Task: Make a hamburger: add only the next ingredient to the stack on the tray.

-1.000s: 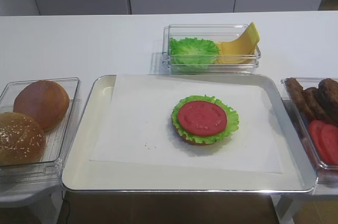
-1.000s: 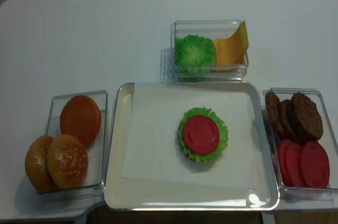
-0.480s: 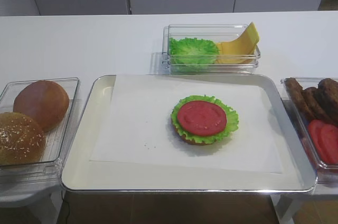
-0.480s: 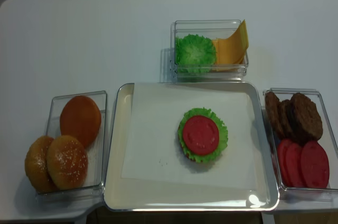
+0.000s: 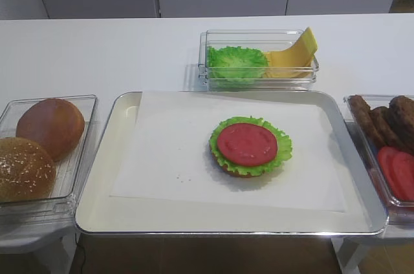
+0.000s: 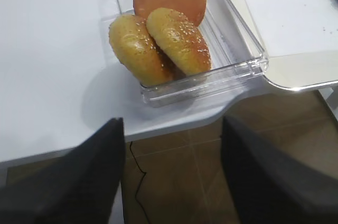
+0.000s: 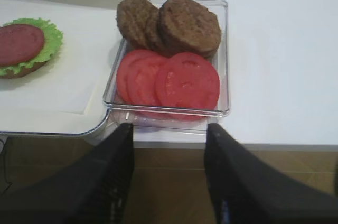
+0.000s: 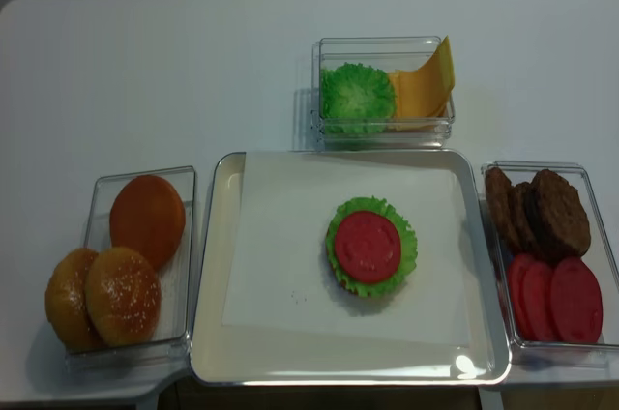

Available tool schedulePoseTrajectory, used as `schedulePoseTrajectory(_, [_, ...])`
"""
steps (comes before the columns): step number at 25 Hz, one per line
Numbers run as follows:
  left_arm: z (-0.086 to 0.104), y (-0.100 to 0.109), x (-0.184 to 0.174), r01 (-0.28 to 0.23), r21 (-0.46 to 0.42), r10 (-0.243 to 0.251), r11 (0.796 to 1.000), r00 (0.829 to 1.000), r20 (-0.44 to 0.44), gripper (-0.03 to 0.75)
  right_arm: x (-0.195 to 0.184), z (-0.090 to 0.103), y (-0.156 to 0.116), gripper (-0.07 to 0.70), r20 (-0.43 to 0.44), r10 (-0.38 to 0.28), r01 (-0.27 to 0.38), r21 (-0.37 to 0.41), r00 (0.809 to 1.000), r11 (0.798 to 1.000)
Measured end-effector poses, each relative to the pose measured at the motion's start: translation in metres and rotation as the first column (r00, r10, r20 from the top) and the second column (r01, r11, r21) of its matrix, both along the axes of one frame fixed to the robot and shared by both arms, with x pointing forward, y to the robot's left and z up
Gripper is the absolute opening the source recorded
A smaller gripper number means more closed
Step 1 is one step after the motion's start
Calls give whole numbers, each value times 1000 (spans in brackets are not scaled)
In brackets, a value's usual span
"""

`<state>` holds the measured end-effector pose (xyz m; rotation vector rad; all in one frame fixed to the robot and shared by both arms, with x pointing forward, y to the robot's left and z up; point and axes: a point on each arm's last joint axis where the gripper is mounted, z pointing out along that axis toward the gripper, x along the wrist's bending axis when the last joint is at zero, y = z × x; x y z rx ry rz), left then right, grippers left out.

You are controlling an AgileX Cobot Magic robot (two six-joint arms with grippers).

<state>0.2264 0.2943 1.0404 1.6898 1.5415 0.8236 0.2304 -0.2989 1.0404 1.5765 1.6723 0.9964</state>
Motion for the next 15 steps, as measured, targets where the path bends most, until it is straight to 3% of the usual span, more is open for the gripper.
schedulePoseTrajectory(15, [0, 0, 0, 0, 0, 0, 1000, 1000, 0, 428, 0, 0, 0, 323, 0, -21, 21, 1, 1000, 1000])
